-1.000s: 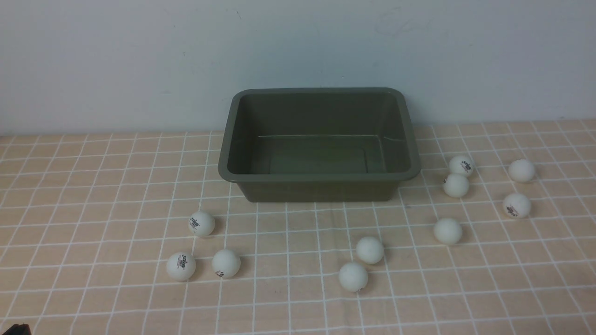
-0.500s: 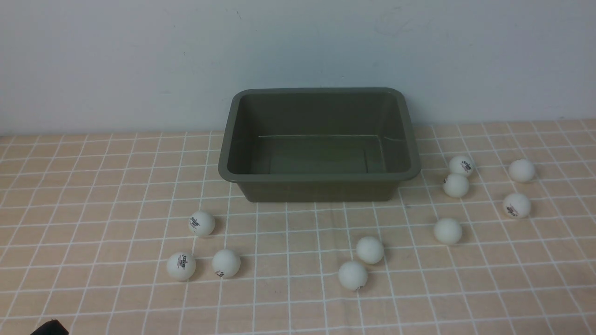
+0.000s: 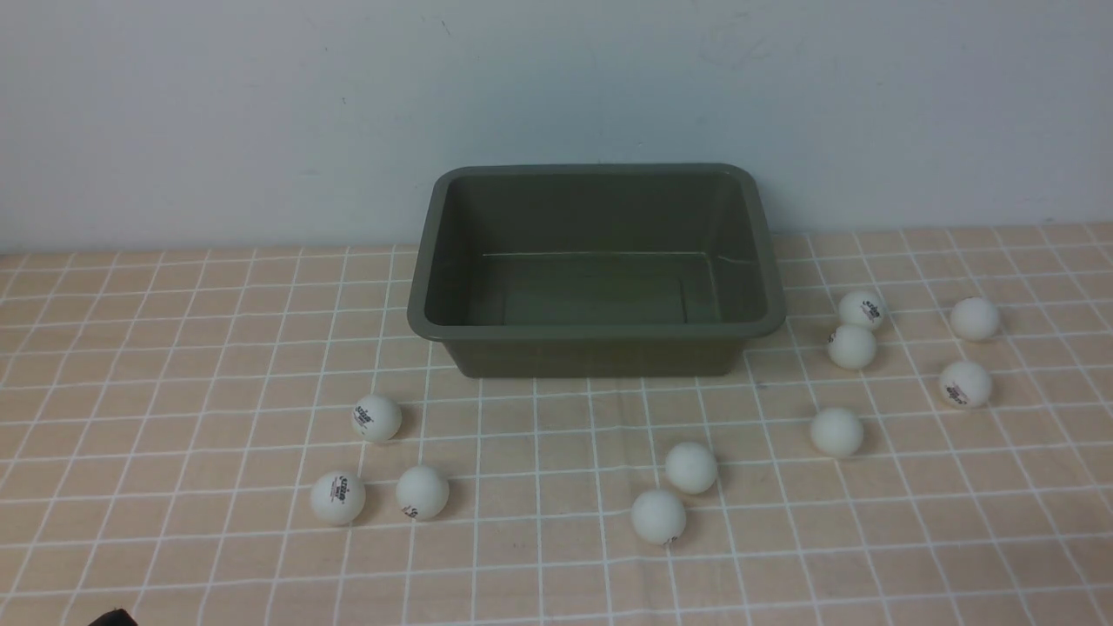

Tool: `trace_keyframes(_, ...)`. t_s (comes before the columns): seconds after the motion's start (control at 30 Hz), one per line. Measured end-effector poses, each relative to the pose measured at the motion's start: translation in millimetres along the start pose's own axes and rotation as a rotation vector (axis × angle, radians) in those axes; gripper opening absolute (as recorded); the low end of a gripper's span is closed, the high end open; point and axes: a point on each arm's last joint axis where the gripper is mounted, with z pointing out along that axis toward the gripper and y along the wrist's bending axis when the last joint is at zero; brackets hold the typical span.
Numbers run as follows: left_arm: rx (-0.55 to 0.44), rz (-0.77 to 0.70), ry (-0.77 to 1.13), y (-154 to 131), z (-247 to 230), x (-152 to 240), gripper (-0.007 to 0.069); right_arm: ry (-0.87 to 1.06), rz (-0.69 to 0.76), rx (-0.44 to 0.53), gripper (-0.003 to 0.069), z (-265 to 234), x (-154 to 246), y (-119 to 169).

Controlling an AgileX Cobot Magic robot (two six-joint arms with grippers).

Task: Put the table tennis balls into the box on the light coffee tablecloth.
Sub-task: 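Reach for and grasp a ping pong ball on the table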

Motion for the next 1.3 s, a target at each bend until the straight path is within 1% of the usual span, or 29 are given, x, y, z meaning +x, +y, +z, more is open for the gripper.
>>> trace_keyframes(0.03,0.008,-0.019,0.002,-1,0,0,-0.0069,-0.025,0.078,-0.015,-0.0018,0,-2,1)
trace_keyframes(0.07,0.009,-0.022,0.002,-1,0,0,-0.0069,-0.028,0.091,-0.018,-0.0018,0,-3,1)
trace_keyframes(0.1,0.017,-0.042,0.002,-2,0,0,-0.0069,-0.043,0.176,-0.033,-0.0018,0,-4,3)
trace_keyframes(0.2,0.031,-0.076,0.002,-3,0,0,-0.0069,-0.062,0.282,-0.05,-0.0018,0,-6,4)
trace_keyframes(0.27,0.037,-0.093,0.001,-3,0,0,-0.0069,-0.086,0.326,-0.055,-0.0018,0,-9,4)
trace_keyframes(0.43,0.064,-0.173,-0.038,-5,0,-4,-0.0069,-0.13,0.359,-0.056,-0.0018,-1,-12,3)
trace_keyframes(0.53,0.1,-0.303,-0.101,-8,-1,-10,-0.0069,-0.151,0.408,-0.059,-0.0018,-1,-14,2)
trace_keyframes(0.63,0.145,-0.487,-0.161,-9,-2,-17,-0.0069,-0.187,0.492,-0.064,-0.0018,-2,-18,2)
trace_keyframes(0.7,0.165,-0.571,-0.189,-9,-3,-20,-0.0069,-0.211,0.528,-0.08,-0.0018,-4,-25,5)
trace_keyframes(0.77,0.178,-0.608,-0.212,-9,-3,-23,-0.0069,-0.25,0.523,-0.114,-0.0018,-9,-39,12)
trace_keyframes(0.87,0.193,-0.551,-0.24,-13,-6,-28,-0.0069,-0.33,0.425,-0.164,-0.0018,-20,-66,28)
trace_keyframes(0.9,0.202,-0.462,-0.272,-18,-10,-36,-0.0069,-0.383,0.323,-0.184,-0.0018,-29,-82,37)
trace_keyframes(0.93,0.206,-0.426,-0.29,-20,-12,-40,-0.0069,-0.408,0.262,-0.188,-0.0018,-33,-88,41)
trace_keyframes(1.0,0.221,-0.306,-0.347,-29,-20,-54,-0.0069,-0.473,0.127,-0.202,-0.0018,-46,-107,52)
trace_keyframes(1.07,0.236,-0.144,-0.42,-42,-32,-71,-0.0069,-0.523,-0.001,-0.221,-0.0018,-60,-124,65)
trace_keyframes(1.13,0.238,0.03,-0.476,-52,-42,-83,-0.0069,-0.52,-0.095,-0.231,-0.0018,-66,-134,74)
trace_keyframes(1.2,0.259,0.191,-0.51,-64,-51,-91,-0.0069,-0.461,-0.176,-0.246,-0.0018,-65,-141,84)
trace_keyframes(1.23,0.276,0.231,-0.514,-68,-54,-92,-0.0069,-0.432,-0.194,-0.253,-0.0018,-63,-142,87)
trace_keyframes(1.3,0.321,0.321,-0.483,-77,-55,-95,-0.0069,-0.298,-0.278,-0.272,-0.0018,-52,-143,95)
